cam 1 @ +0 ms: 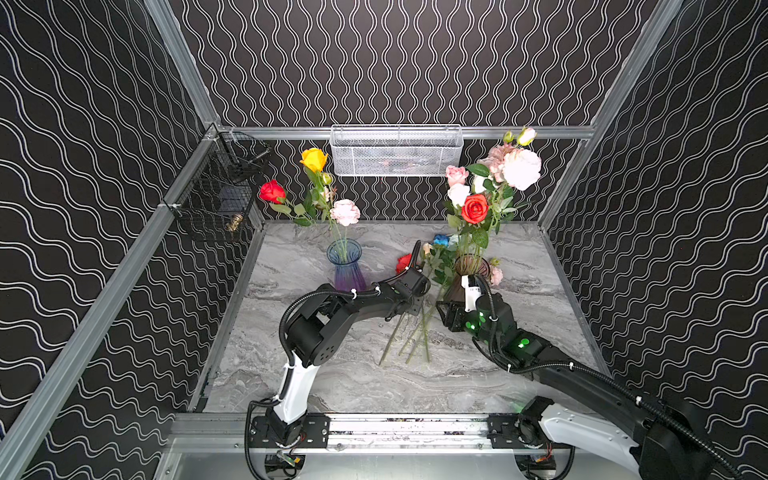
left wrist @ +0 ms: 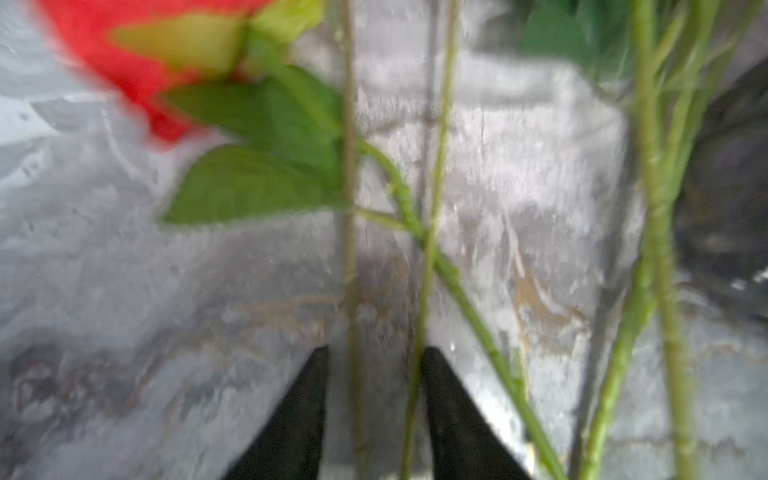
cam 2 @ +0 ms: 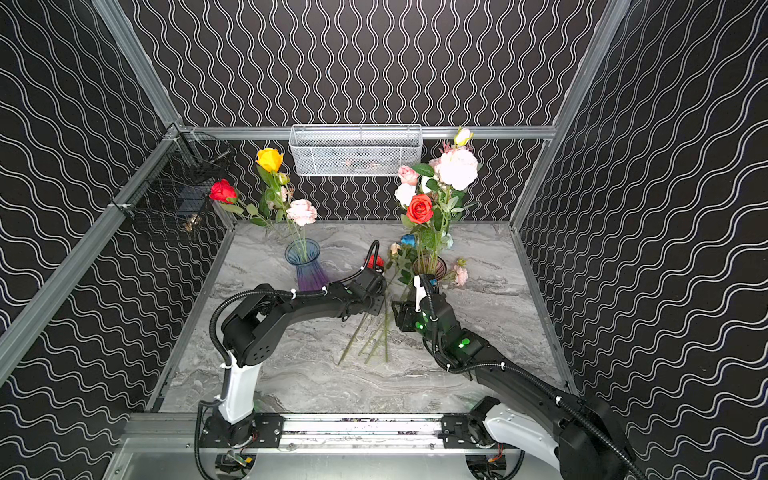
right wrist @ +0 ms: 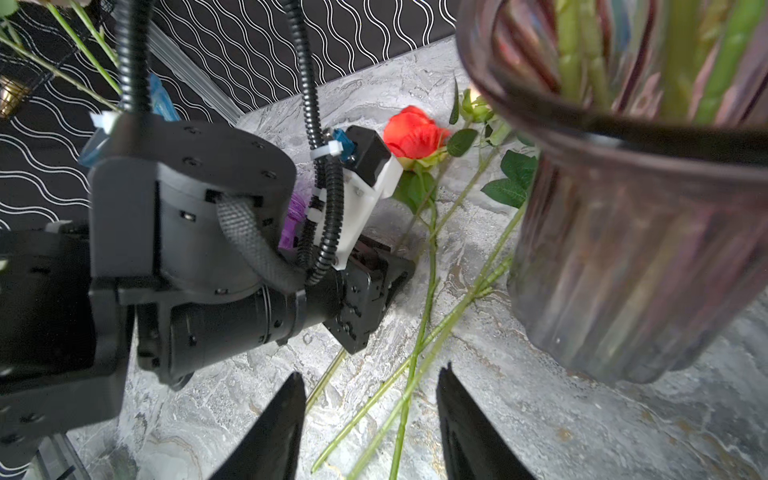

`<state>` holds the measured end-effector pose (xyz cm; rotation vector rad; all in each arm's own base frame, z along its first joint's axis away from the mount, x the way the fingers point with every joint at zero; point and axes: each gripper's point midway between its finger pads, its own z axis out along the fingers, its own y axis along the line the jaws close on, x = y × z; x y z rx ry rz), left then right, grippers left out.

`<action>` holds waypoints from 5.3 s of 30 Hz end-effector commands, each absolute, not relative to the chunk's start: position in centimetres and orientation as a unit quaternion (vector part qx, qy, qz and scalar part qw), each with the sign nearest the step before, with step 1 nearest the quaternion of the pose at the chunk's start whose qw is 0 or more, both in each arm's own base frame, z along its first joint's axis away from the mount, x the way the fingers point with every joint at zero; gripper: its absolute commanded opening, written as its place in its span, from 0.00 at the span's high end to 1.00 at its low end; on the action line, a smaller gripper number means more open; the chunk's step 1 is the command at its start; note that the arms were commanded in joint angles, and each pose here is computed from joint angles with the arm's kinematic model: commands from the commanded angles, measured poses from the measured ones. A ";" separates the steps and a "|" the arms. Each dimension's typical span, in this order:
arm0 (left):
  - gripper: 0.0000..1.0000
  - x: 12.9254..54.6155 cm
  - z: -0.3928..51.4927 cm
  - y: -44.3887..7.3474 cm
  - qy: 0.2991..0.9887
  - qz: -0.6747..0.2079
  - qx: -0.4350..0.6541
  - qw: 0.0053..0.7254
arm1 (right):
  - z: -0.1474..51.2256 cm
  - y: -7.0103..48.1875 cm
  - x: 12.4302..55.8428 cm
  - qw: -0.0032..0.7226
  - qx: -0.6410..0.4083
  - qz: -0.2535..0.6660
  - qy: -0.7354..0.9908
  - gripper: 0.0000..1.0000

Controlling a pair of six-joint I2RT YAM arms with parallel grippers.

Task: Arrange the flowers into the vase
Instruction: 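Close the left gripper on a blue rose stem beside the mauve vase, then lift the blue rose high with the left gripper over the blue-purple vase, then lower the blue rose stem into the blue-purple vase with the left gripper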

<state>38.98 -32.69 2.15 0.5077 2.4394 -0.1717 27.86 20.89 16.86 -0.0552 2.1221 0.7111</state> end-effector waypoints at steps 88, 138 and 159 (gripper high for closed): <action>1.00 26.1 35.4 -21.3 0.658 -0.309 0.105 0.679 | 28.1 28.1 27.2 0.459 -0.135 0.436 0.762 0.38; 1.00 40.0 30.6 -10.9 0.659 -0.130 -0.049 0.739 | 26.6 27.3 27.1 0.473 -0.134 0.416 0.765 0.37; 0.42 38.2 28.4 -12.6 0.808 -0.081 0.020 0.583 | 26.5 26.7 26.9 0.481 -0.124 0.417 0.761 0.36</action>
